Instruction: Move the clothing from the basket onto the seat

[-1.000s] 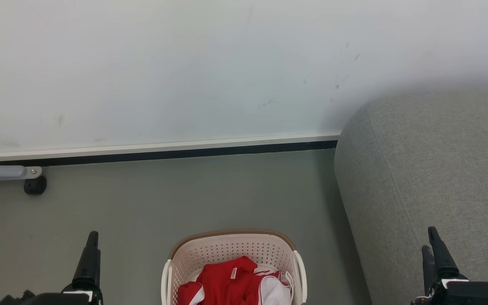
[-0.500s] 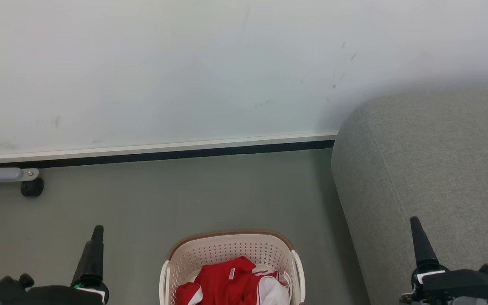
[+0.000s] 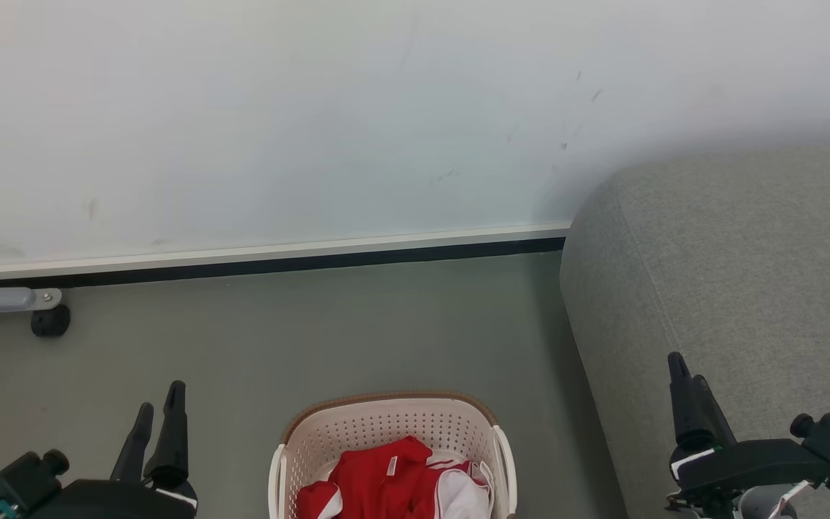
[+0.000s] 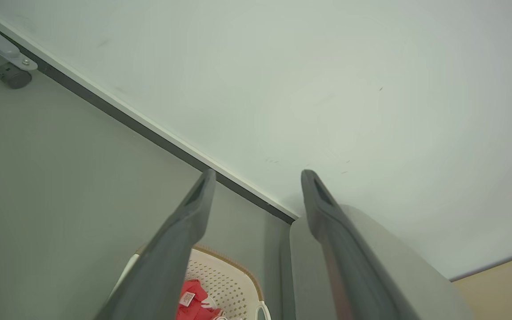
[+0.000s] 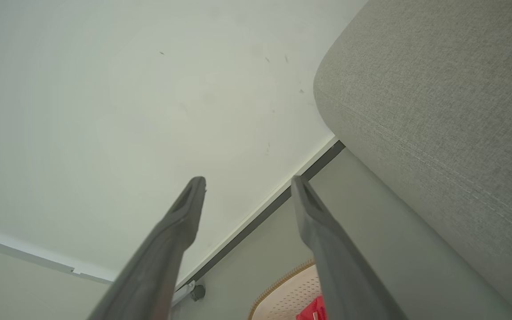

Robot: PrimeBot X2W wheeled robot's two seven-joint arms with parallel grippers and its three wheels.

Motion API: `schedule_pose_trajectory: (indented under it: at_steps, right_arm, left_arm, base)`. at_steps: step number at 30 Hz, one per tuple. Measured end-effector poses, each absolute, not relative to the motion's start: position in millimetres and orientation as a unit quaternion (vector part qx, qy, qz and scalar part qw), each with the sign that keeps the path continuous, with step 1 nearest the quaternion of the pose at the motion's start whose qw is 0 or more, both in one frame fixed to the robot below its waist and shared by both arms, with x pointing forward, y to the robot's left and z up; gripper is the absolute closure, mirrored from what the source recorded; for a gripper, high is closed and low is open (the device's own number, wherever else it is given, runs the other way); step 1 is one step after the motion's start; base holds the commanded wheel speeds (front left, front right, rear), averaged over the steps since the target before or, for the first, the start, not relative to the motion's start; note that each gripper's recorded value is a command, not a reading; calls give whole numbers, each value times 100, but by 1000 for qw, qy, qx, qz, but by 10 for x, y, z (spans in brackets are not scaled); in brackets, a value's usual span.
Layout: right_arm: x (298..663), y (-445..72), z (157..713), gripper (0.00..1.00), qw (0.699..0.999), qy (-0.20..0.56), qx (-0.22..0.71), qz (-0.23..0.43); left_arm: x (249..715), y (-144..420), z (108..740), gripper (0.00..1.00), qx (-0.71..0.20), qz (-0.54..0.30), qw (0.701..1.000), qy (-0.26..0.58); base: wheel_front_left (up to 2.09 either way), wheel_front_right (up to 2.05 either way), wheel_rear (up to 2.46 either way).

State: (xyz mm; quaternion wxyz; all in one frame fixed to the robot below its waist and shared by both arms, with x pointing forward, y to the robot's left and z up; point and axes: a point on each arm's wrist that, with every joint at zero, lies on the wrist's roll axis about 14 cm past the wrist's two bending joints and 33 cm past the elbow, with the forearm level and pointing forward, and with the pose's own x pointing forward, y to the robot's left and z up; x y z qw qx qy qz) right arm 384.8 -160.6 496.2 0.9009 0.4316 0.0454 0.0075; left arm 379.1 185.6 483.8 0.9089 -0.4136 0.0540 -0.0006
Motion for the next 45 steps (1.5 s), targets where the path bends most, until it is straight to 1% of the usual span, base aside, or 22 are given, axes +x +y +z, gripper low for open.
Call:
schedule_pose_trajectory:
  at_steps: [11,12,21,32,45]
  right_arm:
    - [3853,-1484,5048,0,934,31,356,28]
    - [3853,-1461,5062,0,939,28,341,33]
    - [3861,-1376,5131,0,958,13,284,48]
    - [3860,-1250,5291,0,974,-23,213,74]
    - [3827,-1123,5429,0,985,-62,131,96]
  left_arm:
    - [3814,1834,4936,0,-345,-13,938,35]
    - [3817,1834,4950,0,-328,-15,944,32]
    - [3835,1809,5038,0,-272,-28,962,13]
    - [3835,1788,5175,0,-197,-44,979,-17]
    - [3836,1735,5324,0,-112,-63,990,-55]
  base:
    - [0,0,0]
    - [0,0,0]
    - [0,0,0]
    - [0,0,0]
    - [0,0,0]
